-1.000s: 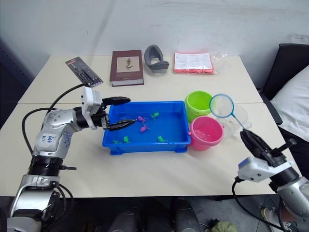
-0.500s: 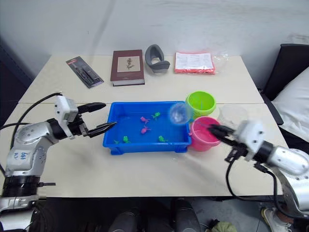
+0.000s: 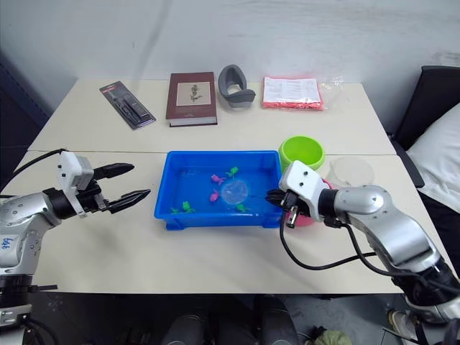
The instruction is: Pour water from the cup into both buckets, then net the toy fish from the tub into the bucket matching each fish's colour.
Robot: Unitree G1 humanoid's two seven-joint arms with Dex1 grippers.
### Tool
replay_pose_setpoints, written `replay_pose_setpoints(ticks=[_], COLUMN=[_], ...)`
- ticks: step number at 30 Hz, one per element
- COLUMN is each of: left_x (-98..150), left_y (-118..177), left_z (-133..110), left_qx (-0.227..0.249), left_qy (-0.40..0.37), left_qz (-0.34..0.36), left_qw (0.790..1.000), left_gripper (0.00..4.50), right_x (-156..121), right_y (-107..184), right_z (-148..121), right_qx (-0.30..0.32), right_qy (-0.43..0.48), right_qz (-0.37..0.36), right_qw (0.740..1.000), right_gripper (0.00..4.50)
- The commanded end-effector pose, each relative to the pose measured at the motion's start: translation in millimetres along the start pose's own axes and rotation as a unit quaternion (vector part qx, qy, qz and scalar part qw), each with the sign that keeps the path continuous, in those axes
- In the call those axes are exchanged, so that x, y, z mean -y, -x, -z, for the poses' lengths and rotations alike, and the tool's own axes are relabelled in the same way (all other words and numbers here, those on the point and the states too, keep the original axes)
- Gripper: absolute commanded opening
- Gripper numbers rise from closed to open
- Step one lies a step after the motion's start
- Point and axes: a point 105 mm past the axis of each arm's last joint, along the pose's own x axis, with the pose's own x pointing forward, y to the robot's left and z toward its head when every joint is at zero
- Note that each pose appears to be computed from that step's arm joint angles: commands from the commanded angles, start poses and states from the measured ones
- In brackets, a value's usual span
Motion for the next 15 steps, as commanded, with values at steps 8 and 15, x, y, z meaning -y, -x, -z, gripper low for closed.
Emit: replay_pose_setpoints(ticks=[8,15], left_x=[7.1,9.2], left_y=[-0.8,1.0], left_z=[-8.2,-8.4], left_qx=[-0.012,-0.018], left_qy=[-0.031,-0.034], left_qz=[0.045,0.054], left_qw=[0.998,0.998], left_gripper=[4.43,4.43], right_x=[1.1,-7.2], right_y=[-28.0,-47.1], right_z=[-14.1,-30.1], right_qx=[-0.036,-0.025], right_qy=[0.057,0.063], right_qz=[-0.044,-0.079], right_qw=[0.997,0.995], right_gripper=[0.0,0.0])
